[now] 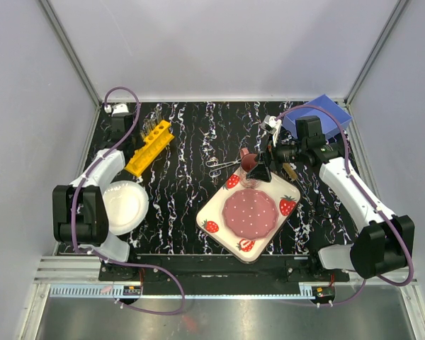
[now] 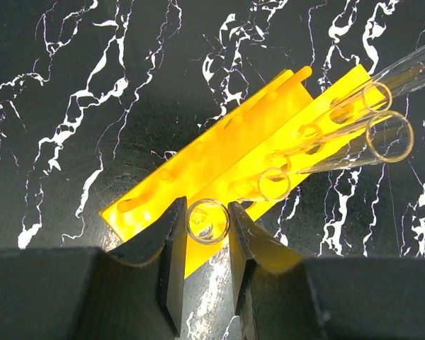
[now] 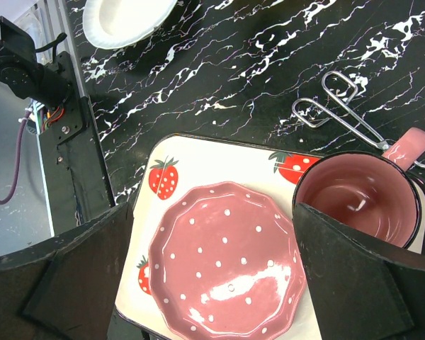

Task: Organize the chemistry lab equipment

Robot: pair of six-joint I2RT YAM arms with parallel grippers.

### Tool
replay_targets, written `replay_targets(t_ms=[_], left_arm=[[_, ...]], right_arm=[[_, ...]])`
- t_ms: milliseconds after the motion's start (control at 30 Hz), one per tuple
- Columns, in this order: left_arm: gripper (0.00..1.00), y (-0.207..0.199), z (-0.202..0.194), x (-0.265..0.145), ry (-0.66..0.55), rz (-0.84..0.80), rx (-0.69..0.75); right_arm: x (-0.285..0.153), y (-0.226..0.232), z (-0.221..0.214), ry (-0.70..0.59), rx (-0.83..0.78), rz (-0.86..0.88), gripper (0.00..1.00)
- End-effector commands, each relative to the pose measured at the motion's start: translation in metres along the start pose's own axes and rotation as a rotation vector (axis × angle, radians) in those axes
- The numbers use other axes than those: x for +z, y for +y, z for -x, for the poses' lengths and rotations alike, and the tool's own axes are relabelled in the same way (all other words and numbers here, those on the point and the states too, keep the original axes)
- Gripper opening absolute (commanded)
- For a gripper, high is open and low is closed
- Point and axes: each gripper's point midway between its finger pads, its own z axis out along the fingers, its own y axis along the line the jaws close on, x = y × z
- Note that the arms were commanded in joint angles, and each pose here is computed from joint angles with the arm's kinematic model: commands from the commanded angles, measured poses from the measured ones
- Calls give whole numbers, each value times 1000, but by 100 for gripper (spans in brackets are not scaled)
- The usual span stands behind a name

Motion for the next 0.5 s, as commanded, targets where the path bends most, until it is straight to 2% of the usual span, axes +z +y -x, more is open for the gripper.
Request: replay_targets(t_ms=[0,467], left_arm=[[23,-5,7,5,-44,-22,2],[33,-4,-2,7,-27,-20,5]], right_arm=[[1,-1,5,-22,-19,15,100],[-1,-1,5,-25,-16,14,100]])
